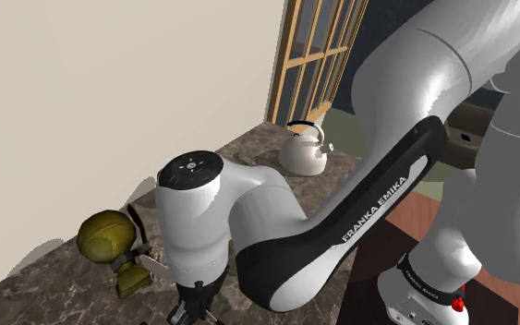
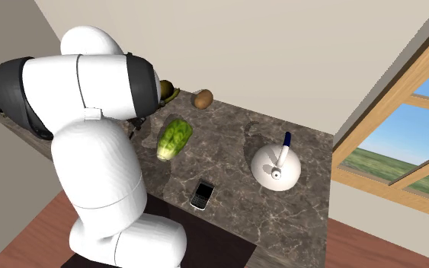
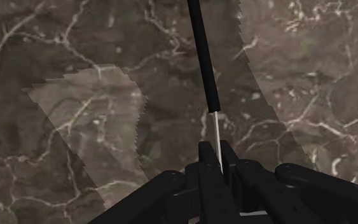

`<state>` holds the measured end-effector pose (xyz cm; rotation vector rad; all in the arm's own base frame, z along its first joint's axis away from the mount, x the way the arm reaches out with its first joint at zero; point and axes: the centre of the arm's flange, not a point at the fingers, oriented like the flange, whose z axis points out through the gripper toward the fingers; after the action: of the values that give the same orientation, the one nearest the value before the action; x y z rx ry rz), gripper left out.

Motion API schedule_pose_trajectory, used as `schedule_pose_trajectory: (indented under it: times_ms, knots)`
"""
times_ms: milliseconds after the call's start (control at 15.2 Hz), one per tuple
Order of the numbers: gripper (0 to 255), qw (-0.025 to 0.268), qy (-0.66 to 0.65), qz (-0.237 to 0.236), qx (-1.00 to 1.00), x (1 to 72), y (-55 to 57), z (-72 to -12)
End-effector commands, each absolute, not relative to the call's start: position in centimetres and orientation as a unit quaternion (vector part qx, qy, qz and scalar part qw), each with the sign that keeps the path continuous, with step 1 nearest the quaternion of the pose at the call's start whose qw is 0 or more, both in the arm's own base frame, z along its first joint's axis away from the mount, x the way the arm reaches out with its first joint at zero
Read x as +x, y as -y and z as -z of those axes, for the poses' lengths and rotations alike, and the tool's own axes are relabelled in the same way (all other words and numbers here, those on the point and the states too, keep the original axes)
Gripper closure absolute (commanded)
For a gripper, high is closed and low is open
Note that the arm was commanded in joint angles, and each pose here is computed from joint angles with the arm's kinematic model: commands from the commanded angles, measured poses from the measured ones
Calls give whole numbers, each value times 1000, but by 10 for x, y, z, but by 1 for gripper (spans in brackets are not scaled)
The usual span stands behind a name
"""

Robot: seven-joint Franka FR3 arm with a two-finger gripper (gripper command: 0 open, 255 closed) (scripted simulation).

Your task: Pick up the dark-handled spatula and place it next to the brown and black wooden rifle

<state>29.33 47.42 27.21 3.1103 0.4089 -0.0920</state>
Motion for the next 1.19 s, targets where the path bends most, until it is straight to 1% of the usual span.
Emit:
schedule_pose_trajectory:
  times_ms: [0,66,396,660,1122]
  knots:
    - [255,5,-130,33,991,292,-472,-269]
    - [0,5,-130,33,991,293,-472,-270]
    - [0,5,-130,33,991,292,-472,-269]
    - [0,5,-130,33,991,296,-473,-319]
    - [0,5,-130,33,991,296,-473,-319]
